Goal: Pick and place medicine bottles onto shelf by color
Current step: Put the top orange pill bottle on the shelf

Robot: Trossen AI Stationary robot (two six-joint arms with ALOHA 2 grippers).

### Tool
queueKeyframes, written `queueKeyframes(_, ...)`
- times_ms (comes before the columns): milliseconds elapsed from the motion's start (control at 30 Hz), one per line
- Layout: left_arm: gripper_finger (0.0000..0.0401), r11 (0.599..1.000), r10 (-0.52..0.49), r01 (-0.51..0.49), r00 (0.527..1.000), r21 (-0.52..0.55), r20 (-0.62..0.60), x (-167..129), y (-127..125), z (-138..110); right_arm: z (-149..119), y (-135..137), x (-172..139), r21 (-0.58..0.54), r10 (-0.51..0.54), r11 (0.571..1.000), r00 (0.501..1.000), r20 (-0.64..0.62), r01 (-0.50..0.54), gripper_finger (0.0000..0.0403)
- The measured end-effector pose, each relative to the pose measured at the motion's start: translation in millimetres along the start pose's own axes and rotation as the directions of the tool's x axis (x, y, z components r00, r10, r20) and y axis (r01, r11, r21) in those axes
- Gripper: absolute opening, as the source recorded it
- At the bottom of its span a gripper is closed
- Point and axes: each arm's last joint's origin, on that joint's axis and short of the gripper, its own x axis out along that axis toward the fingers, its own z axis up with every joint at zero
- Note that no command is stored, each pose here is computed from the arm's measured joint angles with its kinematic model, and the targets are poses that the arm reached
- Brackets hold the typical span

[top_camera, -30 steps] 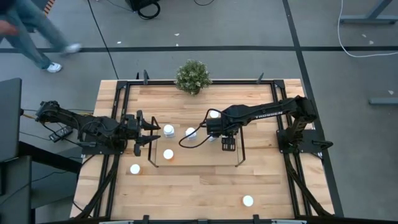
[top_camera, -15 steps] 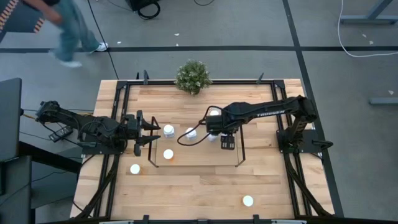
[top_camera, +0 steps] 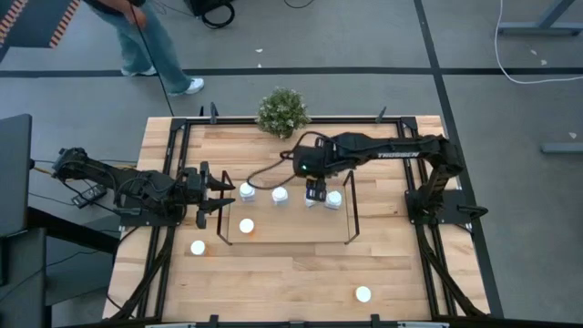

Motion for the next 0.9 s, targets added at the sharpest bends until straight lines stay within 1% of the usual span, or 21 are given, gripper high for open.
queueKeyframes(33, 0.0172, 1.000, 0.000, 0.000, 1.000, 0.000, 0.000, 0, 0, 0, 2, -6, 5, 0.013, 0.008, 1.000, 1.000, 0.000, -0.008, 0.0264)
queueKeyframes(200, 0.0172, 1.000, 0.000, 0.000, 1.000, 0.001, -0.001, 0, 0, 0, 6, -32, 34, 0.038, 0.001, 0.999, 0.996, -0.086, 0.002, 0.0264)
queueKeyframes(300, 0.0172, 1.000, 0.000, 0.000, 1.000, 0.012, -0.001, 0, 0, 0, 8, -43, 52, 0.054, 0.018, 0.998, 0.992, -0.126, -0.012, 0.0264)
queueKeyframes(467, 0.0172, 1.000, 0.000, 0.000, 1.000, 0.016, -0.001, 0, 0, 0, 11, -44, 87, 0.028, 0.050, 0.999, 0.980, -0.193, -0.045, 0.0264)
queueKeyframes(600, 0.0172, 1.000, 0.000, 0.000, 1.000, 0.017, -0.001, 0, 0, 0, 9, -44, 111, -0.008, 0.045, 0.999, 0.966, -0.253, -0.049, 0.0264)
queueKeyframes(733, 0.0172, 1.000, 0.001, -0.001, 1.000, 0.015, -0.003, 0, 0, 0, 9, -53, 115, -0.012, 0.036, 0.999, 0.966, -0.255, -0.041, 0.0266)
queueKeyframes(900, 0.0172, 1.000, 0.001, -0.001, 1.000, 0.017, -0.005, 0, 0, -1, 9, -69, 108, 0.016, 0.027, 1.000, 0.973, -0.231, -0.024, 0.0284)
